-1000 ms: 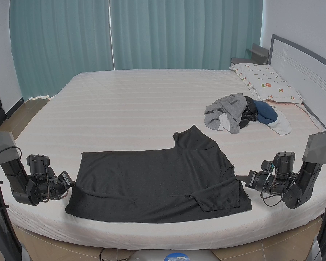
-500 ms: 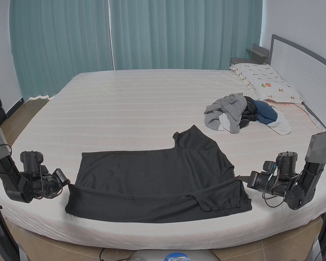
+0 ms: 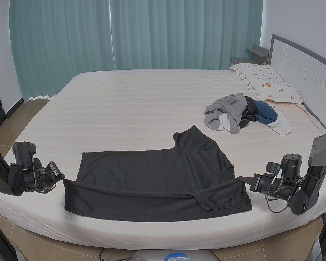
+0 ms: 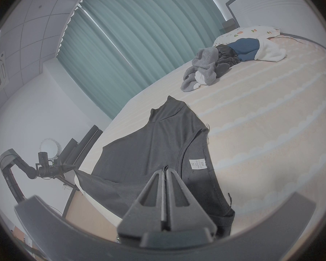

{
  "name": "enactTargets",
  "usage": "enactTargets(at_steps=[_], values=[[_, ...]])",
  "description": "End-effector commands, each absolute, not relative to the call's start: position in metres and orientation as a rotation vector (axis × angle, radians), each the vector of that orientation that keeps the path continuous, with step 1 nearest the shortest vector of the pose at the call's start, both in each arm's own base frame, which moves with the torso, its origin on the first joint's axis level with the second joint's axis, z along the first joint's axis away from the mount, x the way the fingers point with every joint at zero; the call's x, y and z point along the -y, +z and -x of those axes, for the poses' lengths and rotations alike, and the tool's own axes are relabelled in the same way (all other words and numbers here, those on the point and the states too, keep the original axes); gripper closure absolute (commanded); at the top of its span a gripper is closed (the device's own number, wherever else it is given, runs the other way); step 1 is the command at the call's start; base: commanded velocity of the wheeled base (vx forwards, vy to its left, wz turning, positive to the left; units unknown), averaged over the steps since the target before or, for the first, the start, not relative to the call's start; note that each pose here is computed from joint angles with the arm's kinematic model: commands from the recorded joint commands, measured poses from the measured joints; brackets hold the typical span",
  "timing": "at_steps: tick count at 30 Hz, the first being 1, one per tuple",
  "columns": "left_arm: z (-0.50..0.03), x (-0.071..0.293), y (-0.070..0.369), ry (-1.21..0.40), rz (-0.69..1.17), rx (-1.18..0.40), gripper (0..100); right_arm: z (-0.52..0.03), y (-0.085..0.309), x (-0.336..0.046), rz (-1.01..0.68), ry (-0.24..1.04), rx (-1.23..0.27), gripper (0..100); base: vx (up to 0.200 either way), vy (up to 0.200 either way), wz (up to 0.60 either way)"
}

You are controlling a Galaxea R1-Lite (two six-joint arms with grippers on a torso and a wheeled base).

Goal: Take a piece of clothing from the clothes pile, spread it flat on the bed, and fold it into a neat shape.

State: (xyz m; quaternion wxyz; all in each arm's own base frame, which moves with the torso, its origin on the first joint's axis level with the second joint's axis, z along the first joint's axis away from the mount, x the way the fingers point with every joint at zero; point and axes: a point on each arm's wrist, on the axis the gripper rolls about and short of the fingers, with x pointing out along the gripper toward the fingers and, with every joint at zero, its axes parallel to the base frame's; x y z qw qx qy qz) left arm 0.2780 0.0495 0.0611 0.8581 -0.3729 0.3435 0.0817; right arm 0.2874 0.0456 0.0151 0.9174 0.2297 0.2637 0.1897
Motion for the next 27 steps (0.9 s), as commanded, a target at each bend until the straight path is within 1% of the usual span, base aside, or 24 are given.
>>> enactTargets(at_steps=[1, 8, 15, 21, 24, 25, 27], values=[[-0.276, -0.052, 0.076, 0.181, 0.766, -0.683, 100, -0.281, 0.018, -0.045, -0.455, 0.398, -0.532, 100, 0.0, 0.0, 0.0], [-0.275, -0.051, 0.071, 0.197, 0.742, -0.73, 100, -0.278, 0.015, -0.044, -0.435, 0.401, -0.533, 100, 0.0, 0.0, 0.0], [-0.289, -0.055, 0.048, 0.221, 0.753, -0.794, 100, -0.286, 0.015, -0.044, -0.435, 0.402, -0.514, 100, 0.0, 0.0, 0.0], [-0.293, -0.055, 0.043, 0.211, 0.773, -0.81, 100, -0.292, 0.001, -0.047, -0.437, 0.401, -0.544, 100, 0.0, 0.0, 0.0], [-0.298, -0.052, 0.028, 0.188, 0.785, -0.856, 100, -0.294, -0.005, -0.047, -0.438, 0.396, -0.556, 100, 0.0, 0.0, 0.0], [-0.3, -0.051, 0.025, 0.169, 0.79, -0.869, 0, -0.294, -0.006, -0.047, -0.438, 0.396, -0.558, 100, 0.0, 0.0, 0.0], [-0.305, -0.05, 0.022, 0.143, 0.801, -0.877, 0, -0.294, -0.007, -0.047, -0.438, 0.396, -0.563, 100, 0.0, 0.0, 0.0]])
